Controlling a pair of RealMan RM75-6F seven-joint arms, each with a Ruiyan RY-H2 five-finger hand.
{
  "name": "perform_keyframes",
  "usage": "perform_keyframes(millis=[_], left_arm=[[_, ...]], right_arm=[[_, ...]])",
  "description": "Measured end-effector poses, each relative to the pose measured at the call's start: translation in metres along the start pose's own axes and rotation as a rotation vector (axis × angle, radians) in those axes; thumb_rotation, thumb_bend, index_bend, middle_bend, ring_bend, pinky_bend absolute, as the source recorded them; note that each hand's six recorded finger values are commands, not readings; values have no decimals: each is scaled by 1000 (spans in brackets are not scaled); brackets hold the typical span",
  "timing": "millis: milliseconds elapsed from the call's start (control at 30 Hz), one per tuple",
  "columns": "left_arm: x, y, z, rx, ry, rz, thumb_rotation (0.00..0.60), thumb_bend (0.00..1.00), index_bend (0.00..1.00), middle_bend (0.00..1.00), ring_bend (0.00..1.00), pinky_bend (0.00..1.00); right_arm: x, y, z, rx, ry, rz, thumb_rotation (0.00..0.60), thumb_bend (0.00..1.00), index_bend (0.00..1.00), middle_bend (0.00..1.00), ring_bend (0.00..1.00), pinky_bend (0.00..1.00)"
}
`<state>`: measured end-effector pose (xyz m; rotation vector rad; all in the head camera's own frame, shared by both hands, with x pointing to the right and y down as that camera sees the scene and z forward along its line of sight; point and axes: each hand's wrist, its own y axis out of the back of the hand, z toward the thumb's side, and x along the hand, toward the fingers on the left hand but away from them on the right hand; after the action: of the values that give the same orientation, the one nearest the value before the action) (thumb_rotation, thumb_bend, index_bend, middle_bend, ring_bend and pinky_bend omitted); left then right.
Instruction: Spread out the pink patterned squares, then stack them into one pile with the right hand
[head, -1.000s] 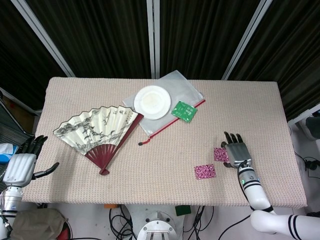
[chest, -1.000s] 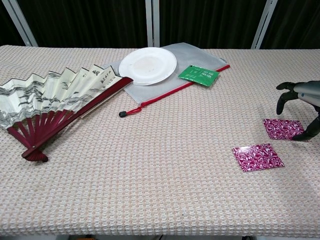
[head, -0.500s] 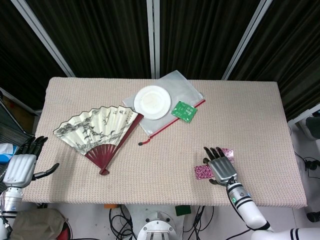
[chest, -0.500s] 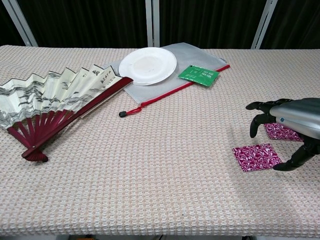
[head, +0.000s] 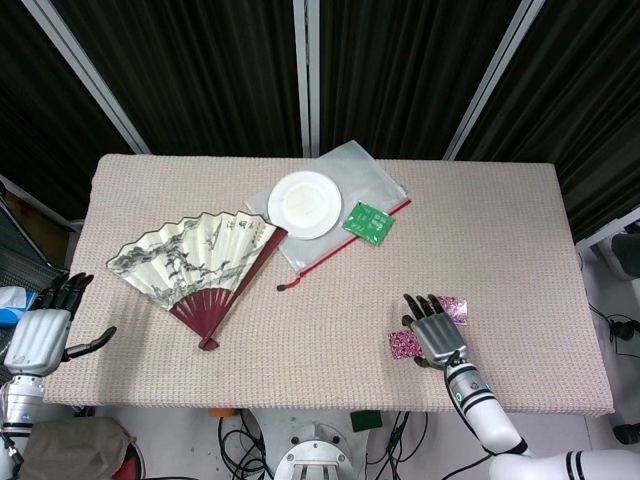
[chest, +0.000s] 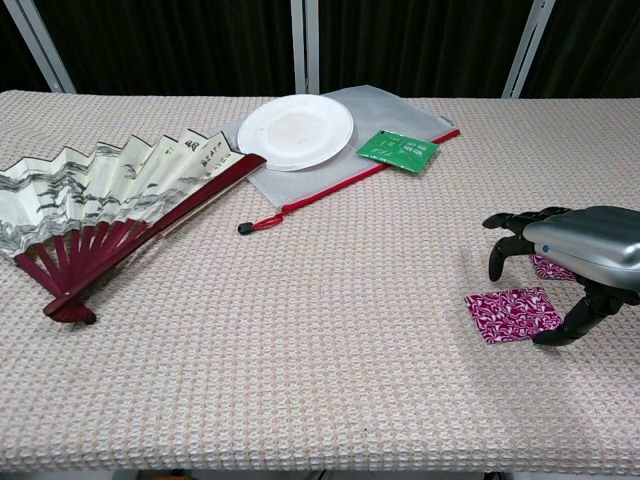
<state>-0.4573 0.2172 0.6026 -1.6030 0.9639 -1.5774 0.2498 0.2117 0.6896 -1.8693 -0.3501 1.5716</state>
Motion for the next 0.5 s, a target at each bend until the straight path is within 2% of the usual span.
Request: perform_keyframes(millis=[133,500], left_arm=[[0,1,-1,0,0,2,47,91,55,59,41,157],[-1,2,-2,-1,4,4,49,91,55,59,40,157]], right_arm=[[-1,0,0,3,-3,1,600,436,335,0,0,0],[-4,-4,3,12,-5,21,600,454,352,5,0,0]])
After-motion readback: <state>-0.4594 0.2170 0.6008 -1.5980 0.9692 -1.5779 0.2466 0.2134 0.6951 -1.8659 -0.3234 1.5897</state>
